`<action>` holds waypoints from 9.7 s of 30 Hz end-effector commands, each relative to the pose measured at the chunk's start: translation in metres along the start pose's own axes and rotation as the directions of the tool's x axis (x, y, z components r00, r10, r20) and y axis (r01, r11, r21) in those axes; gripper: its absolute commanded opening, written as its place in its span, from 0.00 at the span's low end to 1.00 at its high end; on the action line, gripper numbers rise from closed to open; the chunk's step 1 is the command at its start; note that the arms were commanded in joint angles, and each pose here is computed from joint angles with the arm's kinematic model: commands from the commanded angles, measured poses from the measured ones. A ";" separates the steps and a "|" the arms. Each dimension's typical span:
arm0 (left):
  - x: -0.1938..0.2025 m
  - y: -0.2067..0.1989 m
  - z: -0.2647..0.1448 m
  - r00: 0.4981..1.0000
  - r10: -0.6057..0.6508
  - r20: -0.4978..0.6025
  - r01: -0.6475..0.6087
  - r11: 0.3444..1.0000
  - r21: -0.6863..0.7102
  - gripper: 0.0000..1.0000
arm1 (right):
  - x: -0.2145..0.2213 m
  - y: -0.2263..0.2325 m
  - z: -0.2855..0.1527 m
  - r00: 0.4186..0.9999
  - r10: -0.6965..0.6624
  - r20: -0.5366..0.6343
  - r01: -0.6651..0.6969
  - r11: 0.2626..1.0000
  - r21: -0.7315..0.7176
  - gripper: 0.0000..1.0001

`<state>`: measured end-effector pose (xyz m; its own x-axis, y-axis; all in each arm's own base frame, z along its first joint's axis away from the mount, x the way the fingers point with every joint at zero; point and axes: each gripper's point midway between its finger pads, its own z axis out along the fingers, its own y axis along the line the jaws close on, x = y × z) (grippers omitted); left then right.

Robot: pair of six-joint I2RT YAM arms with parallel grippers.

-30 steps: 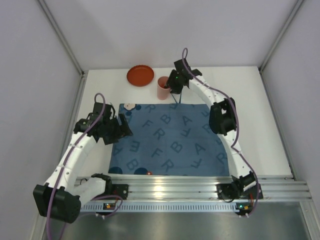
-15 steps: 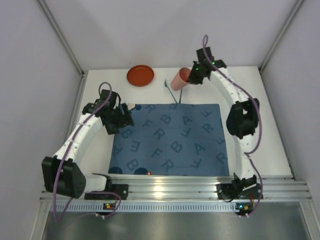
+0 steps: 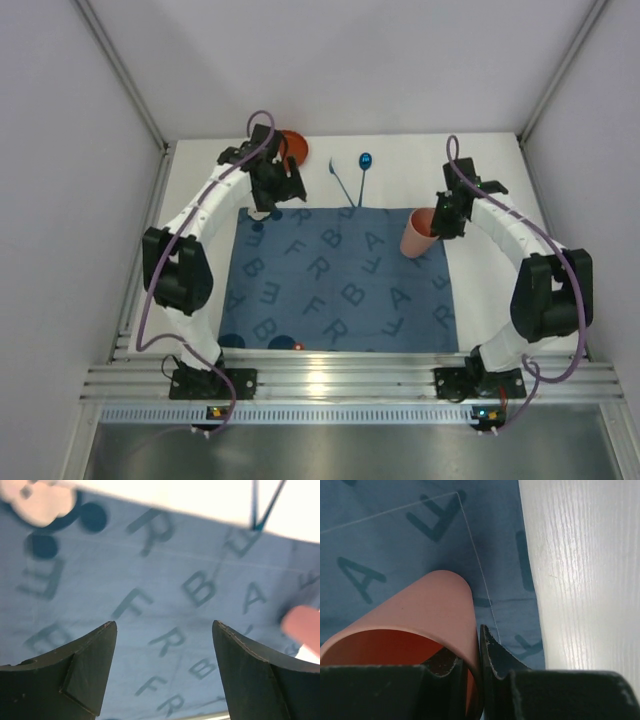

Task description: Set the dinner table for one person

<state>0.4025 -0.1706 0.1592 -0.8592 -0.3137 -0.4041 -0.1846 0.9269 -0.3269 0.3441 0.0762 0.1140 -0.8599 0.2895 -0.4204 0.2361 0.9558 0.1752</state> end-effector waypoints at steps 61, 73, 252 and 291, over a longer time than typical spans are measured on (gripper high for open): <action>-0.028 -0.006 0.219 0.949 0.315 0.023 -0.278 0.870 -0.408 0.26 | 0.023 -0.007 -0.082 0.991 -0.038 0.125 0.045 0.997 -0.055 0.73; -0.073 -0.011 0.196 0.932 0.314 0.183 -0.228 0.897 -0.379 0.00 | 0.026 -0.020 -0.088 0.988 -0.063 0.142 0.068 0.997 -0.031 0.73; -0.067 0.039 0.033 0.973 -0.123 0.196 0.106 0.990 0.098 0.80 | 0.083 0.079 -0.105 0.901 -0.433 0.018 0.433 0.899 -0.071 0.61; -0.243 0.128 0.202 0.793 -0.505 0.340 0.457 0.863 0.217 0.00 | -0.013 0.038 -0.075 0.965 -0.261 0.016 0.259 0.964 0.054 0.65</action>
<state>0.6767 -0.0153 0.0409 -0.4343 -0.7730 -0.4624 -0.4669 0.6322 -0.6184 0.3190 0.1125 0.1786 -0.9040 0.0238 -0.4269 0.0183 0.9997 0.0168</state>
